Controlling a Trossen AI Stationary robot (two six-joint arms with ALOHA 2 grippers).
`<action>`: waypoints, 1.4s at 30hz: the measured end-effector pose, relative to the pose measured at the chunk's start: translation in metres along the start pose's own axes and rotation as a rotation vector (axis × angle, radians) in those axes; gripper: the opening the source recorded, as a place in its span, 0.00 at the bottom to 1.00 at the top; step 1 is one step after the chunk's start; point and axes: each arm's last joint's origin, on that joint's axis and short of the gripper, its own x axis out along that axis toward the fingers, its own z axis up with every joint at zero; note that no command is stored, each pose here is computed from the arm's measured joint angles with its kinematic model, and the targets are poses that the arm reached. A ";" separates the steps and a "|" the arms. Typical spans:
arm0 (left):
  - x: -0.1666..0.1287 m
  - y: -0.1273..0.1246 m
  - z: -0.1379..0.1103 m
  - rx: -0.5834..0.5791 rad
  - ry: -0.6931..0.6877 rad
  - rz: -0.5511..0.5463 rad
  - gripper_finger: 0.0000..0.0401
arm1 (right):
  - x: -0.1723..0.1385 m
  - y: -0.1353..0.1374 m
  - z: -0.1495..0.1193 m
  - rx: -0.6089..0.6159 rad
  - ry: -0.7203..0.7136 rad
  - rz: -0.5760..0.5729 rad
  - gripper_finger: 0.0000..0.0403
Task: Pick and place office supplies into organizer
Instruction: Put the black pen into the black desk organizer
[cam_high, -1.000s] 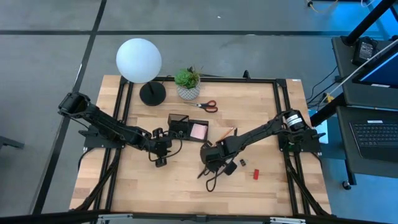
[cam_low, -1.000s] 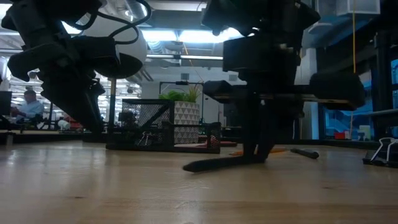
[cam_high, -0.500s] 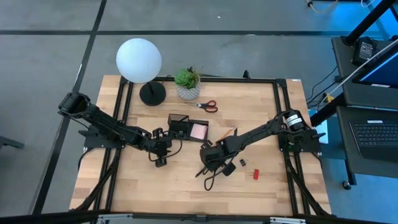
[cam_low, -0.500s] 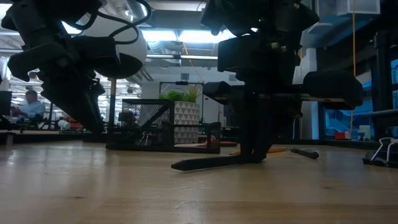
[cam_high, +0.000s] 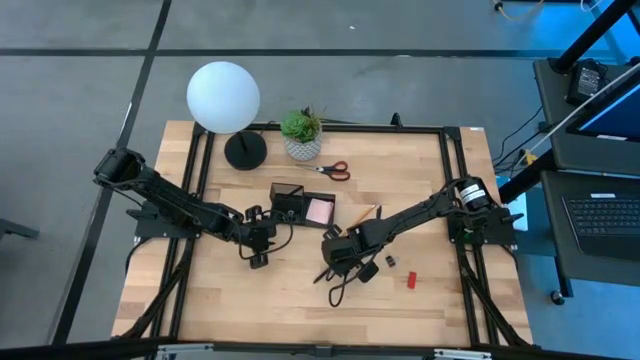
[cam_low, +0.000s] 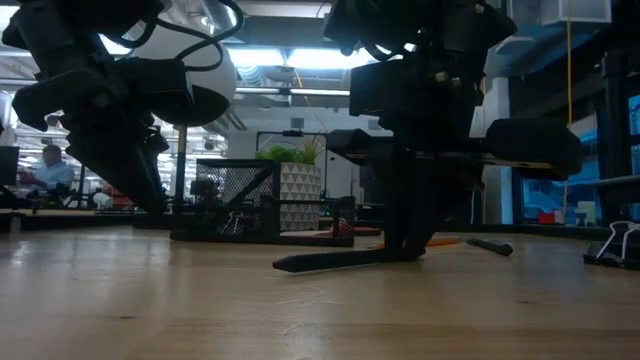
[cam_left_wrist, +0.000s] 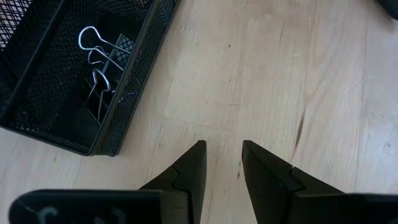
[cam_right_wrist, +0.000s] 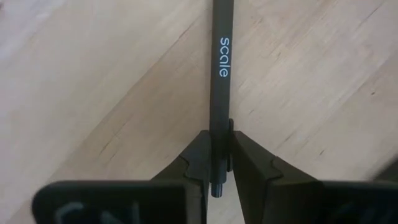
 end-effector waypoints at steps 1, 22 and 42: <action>0.000 0.000 0.000 0.000 0.000 0.000 0.24 | 0.000 0.000 0.000 0.000 0.001 -0.001 0.14; 0.000 0.000 0.000 0.000 0.002 0.000 0.24 | -0.039 -0.015 0.016 0.002 0.035 -0.177 0.08; 0.000 -0.002 -0.002 -0.024 0.048 -0.061 0.24 | -0.054 -0.040 0.016 -0.190 0.401 -0.778 0.09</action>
